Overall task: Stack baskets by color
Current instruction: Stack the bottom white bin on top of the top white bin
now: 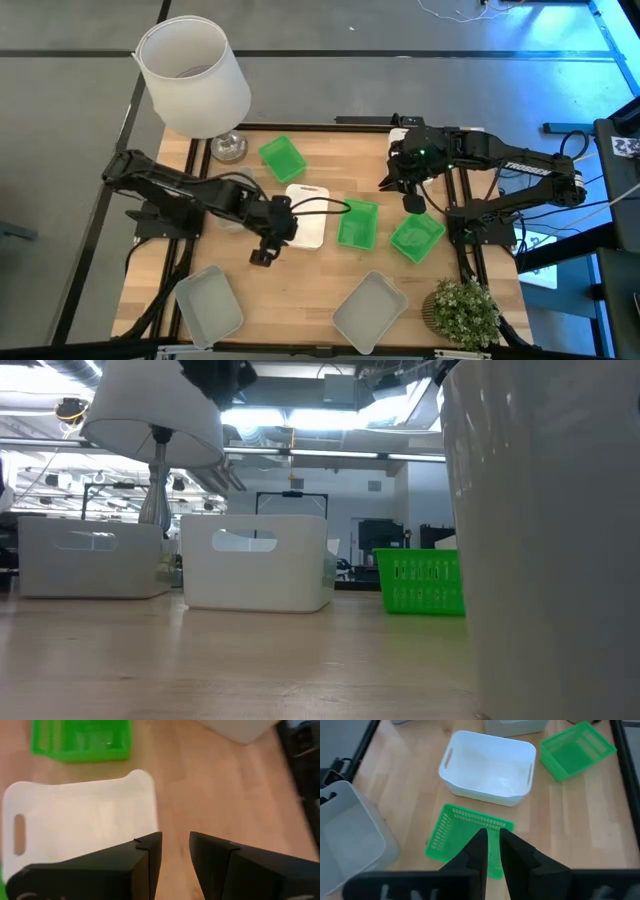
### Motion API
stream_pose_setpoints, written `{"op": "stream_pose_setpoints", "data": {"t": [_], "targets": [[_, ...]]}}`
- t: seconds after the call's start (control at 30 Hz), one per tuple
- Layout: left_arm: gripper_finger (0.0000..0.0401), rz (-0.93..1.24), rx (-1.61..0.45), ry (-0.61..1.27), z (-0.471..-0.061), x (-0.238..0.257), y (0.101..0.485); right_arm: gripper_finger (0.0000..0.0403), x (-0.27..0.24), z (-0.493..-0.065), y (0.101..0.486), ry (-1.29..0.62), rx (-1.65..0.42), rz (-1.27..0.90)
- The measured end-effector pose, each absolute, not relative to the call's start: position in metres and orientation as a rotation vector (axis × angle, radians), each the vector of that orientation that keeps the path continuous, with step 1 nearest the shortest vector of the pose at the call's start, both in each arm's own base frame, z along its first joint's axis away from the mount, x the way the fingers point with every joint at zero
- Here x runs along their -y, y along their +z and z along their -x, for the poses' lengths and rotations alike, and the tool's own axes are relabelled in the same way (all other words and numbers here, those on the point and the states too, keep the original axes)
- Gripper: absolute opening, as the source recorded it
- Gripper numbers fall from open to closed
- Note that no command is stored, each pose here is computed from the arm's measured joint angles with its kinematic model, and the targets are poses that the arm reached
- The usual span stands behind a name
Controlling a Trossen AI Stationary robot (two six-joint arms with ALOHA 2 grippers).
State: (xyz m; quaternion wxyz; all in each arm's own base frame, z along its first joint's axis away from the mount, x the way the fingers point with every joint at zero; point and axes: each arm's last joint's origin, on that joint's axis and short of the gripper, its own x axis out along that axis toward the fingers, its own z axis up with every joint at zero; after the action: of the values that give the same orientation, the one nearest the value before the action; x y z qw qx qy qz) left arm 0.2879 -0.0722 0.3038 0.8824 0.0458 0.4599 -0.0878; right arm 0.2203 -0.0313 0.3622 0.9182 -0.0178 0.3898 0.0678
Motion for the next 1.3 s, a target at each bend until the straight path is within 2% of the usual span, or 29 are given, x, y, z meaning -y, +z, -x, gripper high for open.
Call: {"op": "stream_pose_setpoints", "data": {"t": [0.43, 0.83, 1.3], "targets": [[0.0089, -0.08, -1.112, -0.078, -0.315, 0.078, 0.257, 0.0049, 0.03, -0.22, 0.362, 0.201, -0.789, 0.092], [0.0088, -0.037, -1.109, -0.038, -0.334, 0.083, 0.236, 0.0049, 0.03, -0.218, 0.361, 0.221, -0.814, 0.117], [0.0088, -0.072, -1.207, -0.03, -0.347, 0.086, 0.199, 0.0049, 0.03, -0.217, 0.36, 0.223, -0.821, 0.119]]}}
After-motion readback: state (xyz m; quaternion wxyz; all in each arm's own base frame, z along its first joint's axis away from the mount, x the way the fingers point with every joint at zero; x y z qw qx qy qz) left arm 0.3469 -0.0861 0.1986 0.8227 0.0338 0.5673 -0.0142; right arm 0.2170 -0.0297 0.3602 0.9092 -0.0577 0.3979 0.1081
